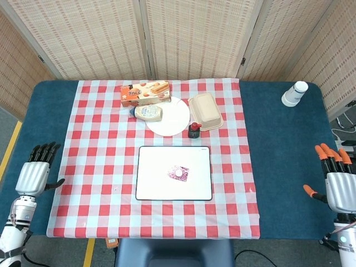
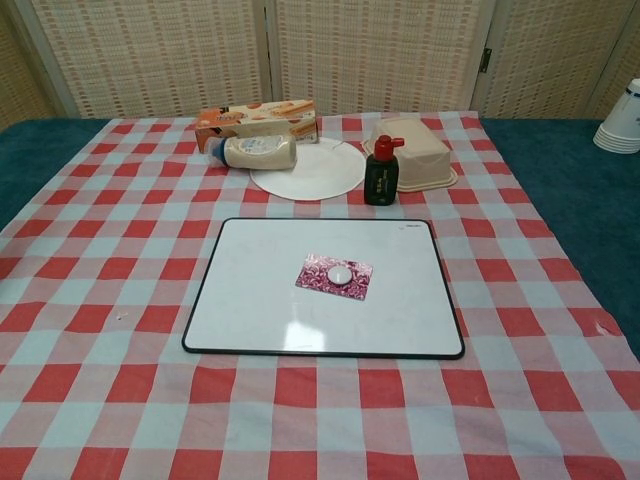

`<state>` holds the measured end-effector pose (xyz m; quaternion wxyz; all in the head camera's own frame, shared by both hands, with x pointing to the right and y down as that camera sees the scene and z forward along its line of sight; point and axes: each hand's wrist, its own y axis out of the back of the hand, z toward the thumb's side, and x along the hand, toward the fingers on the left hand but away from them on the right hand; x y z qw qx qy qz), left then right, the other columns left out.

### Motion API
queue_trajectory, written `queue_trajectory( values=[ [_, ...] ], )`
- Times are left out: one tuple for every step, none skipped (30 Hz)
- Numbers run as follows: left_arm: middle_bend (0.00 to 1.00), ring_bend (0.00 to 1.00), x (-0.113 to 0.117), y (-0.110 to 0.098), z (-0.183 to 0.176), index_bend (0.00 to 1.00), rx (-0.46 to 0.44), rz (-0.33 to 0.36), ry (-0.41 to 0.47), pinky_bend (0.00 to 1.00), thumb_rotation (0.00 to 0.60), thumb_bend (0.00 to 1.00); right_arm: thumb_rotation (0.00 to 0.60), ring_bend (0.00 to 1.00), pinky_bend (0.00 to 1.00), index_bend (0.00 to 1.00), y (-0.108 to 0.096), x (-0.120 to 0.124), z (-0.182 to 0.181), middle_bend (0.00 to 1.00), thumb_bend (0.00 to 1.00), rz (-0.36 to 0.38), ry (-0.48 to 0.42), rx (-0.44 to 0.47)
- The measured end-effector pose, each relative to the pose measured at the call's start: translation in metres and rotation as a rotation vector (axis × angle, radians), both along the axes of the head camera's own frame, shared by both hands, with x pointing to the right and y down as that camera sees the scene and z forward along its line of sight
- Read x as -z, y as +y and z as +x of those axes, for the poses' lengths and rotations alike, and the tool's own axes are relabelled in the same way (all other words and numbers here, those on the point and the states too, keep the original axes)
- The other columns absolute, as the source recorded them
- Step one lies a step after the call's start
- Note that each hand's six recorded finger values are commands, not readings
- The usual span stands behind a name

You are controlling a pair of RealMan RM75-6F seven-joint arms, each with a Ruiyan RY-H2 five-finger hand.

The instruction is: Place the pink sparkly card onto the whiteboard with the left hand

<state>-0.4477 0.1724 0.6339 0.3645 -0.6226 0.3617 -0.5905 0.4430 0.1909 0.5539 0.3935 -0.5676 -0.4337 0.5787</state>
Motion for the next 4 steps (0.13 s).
queue_trajectory(
  values=[
    [0.00, 0.00, -0.0007, -0.0005, -0.0008, 0.00, 0.000, -0.004, 0.001, 0.00, 0.600, 0.15, 0.600, 0.00, 0.05, 0.04, -0.0007, -0.0022, -0.0008, 0.02, 0.00, -0.010, 0.004, 0.001],
    [0.00, 0.00, -0.0014, -0.0009, -0.0010, 0.00, 0.000, -0.007, 0.003, 0.00, 0.600, 0.15, 0.600, 0.00, 0.05, 0.04, -0.0012, -0.0050, -0.0014, 0.02, 0.00, -0.022, 0.006, 0.003],
    [0.00, 0.00, -0.0024, -0.0013, -0.0011, 0.00, 0.002, -0.011, 0.007, 0.00, 0.600, 0.15, 0.600, 0.00, 0.05, 0.04, -0.0019, -0.0087, -0.0019, 0.02, 0.00, -0.038, 0.008, 0.005],
    [0.00, 0.00, -0.0037, -0.0021, -0.0011, 0.00, 0.005, -0.017, 0.015, 0.00, 0.600, 0.15, 0.600, 0.00, 0.05, 0.04, -0.0024, -0.0109, -0.0020, 0.02, 0.00, -0.047, 0.009, 0.007]
  ],
)
